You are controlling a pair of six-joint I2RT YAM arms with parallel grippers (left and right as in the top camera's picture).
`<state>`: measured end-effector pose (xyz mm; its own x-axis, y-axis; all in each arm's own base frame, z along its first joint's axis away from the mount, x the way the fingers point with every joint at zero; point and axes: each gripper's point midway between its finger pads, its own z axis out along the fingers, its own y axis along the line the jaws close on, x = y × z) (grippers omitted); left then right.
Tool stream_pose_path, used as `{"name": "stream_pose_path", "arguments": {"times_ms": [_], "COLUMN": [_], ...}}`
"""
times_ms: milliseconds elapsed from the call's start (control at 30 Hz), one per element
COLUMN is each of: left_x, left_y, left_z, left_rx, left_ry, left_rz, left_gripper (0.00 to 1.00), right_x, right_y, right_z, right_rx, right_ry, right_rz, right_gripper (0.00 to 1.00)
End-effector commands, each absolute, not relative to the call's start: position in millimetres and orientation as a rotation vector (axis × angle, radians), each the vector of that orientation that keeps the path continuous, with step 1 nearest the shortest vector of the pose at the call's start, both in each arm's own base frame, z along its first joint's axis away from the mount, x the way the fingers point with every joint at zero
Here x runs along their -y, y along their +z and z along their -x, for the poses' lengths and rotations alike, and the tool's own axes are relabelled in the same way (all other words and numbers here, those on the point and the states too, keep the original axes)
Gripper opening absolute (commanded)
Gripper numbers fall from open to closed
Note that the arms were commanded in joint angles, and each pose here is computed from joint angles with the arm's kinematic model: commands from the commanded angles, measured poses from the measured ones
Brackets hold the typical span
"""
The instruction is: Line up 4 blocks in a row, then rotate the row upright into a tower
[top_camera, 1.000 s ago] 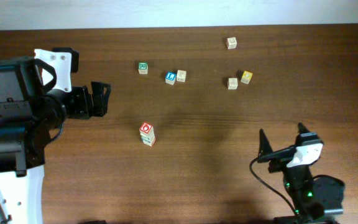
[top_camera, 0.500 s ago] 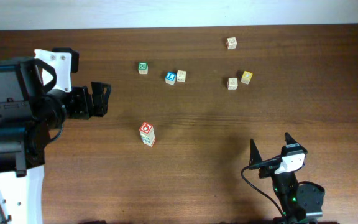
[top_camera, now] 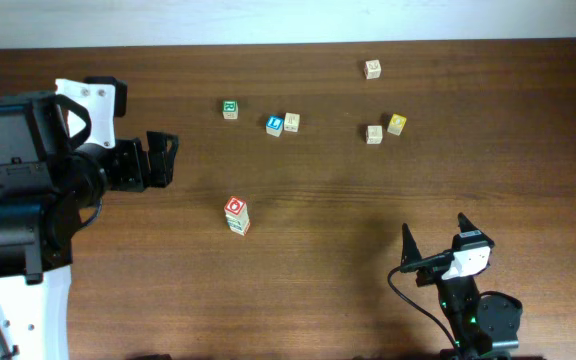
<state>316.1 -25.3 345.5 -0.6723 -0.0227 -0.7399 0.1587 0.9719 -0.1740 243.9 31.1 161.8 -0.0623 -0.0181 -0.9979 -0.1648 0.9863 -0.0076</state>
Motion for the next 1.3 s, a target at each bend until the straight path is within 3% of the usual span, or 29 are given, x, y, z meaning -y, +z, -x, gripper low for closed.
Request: {"name": "stream_pose_path", "arguments": {"times_ms": [0,233,433,933,1267], "left_x": [24.5,21.5,28.4,30.4,27.4], "left_y": [352.2,357.1,355.4,215.8,161.2], "left_z": [-313.2,-308.7,-277.9,-240.9,-243.6], "left_rx": [-2.271,-2.252,-2.133,-1.583,-1.539], "left_ry": [-0.267,-0.206,-0.103,0.157,0.293], "left_rz": [-0.112,-0.144,-0.270,-0.465,-0.572], "left_gripper": [0.99,0.99,0.99,0.99,0.99], "right_x": [-31.1,-31.0,-31.1,-31.0,-31.0], "right_y": [159.2,159.2,159.1,159.1,159.2], "right_z": [-243.8,-243.8,-243.8,-243.8,-243.8], "right_rx": [-1.629,-1.629,-1.630,-1.630,-1.629], "right_ry": [0.121,0.121,0.121,0.121,0.121], "right_rz": [0.146,0.145,0.146,0.145,0.145], "right_gripper": [0.98,0.98,0.98,0.98,0.98]}}
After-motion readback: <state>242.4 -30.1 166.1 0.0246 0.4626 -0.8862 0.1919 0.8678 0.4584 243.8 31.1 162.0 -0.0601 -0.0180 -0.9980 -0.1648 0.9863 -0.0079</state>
